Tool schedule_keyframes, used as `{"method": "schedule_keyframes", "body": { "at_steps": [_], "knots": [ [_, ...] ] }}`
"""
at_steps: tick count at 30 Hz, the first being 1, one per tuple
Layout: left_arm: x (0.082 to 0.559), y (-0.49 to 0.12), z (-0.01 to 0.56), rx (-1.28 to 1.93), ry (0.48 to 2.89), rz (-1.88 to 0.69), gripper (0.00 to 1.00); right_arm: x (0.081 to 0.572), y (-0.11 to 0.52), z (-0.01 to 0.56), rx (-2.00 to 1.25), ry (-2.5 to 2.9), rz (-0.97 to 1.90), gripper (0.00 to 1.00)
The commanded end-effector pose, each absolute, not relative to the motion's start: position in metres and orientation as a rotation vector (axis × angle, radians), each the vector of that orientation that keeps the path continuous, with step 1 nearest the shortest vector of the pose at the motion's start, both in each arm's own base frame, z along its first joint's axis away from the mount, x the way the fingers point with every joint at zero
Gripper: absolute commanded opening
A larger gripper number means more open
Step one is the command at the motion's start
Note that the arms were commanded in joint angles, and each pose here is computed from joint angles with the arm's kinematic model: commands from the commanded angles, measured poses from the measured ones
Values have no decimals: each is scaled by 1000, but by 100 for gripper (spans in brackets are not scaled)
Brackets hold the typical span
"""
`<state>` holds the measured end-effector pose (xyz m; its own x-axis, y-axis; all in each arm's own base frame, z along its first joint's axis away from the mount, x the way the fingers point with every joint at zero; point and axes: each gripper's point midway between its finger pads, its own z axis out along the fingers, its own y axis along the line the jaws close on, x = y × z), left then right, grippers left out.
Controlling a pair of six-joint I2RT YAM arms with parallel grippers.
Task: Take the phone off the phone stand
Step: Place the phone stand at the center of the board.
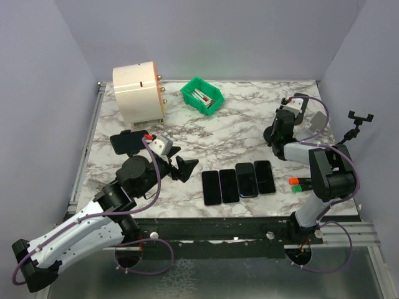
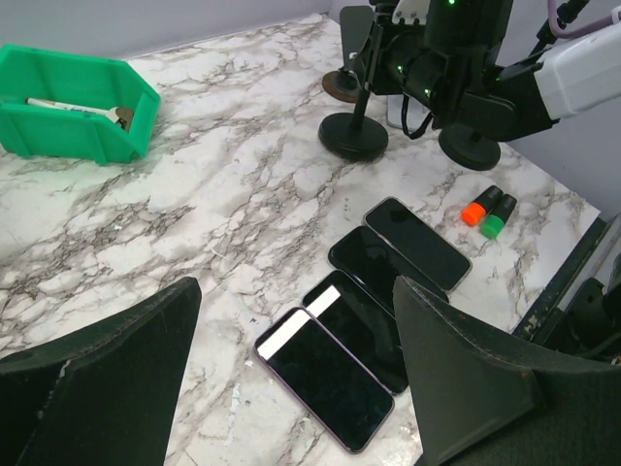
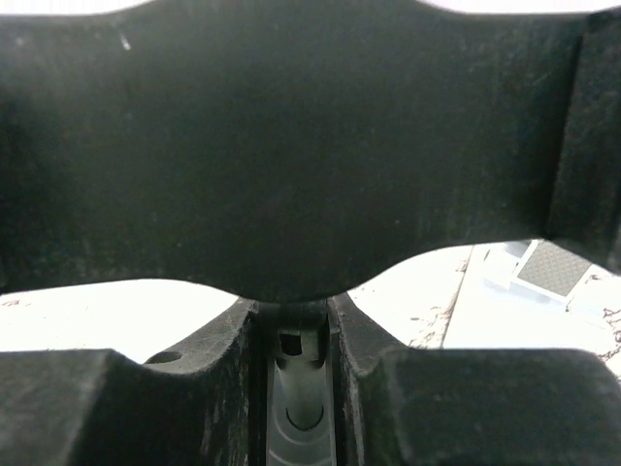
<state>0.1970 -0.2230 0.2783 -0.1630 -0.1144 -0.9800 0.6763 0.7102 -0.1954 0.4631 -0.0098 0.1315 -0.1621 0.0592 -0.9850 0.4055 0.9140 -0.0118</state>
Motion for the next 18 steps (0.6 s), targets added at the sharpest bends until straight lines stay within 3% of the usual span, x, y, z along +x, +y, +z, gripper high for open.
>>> {"method": "schedule_keyframes", "body": {
  "at_steps": [1, 4, 5, 9, 18],
  "knots": [
    [197, -223, 286, 461, 1573, -753, 82, 480, -22, 142, 371, 1672, -334, 1],
    [197, -224, 286, 461, 1574, -753, 82, 474, -22, 133, 365, 1690, -331, 3],
    [197, -224, 287, 462, 1572, -756, 82, 472, -20, 130, 359, 1701, -324, 10],
    [195, -225, 288, 467, 1567, -767, 82, 463, -10, 117, 343, 1794, -258, 58],
    [190, -222, 298, 456, 1536, -800, 82, 430, 5, 129, 357, 1872, -125, 99]
  ]
}}
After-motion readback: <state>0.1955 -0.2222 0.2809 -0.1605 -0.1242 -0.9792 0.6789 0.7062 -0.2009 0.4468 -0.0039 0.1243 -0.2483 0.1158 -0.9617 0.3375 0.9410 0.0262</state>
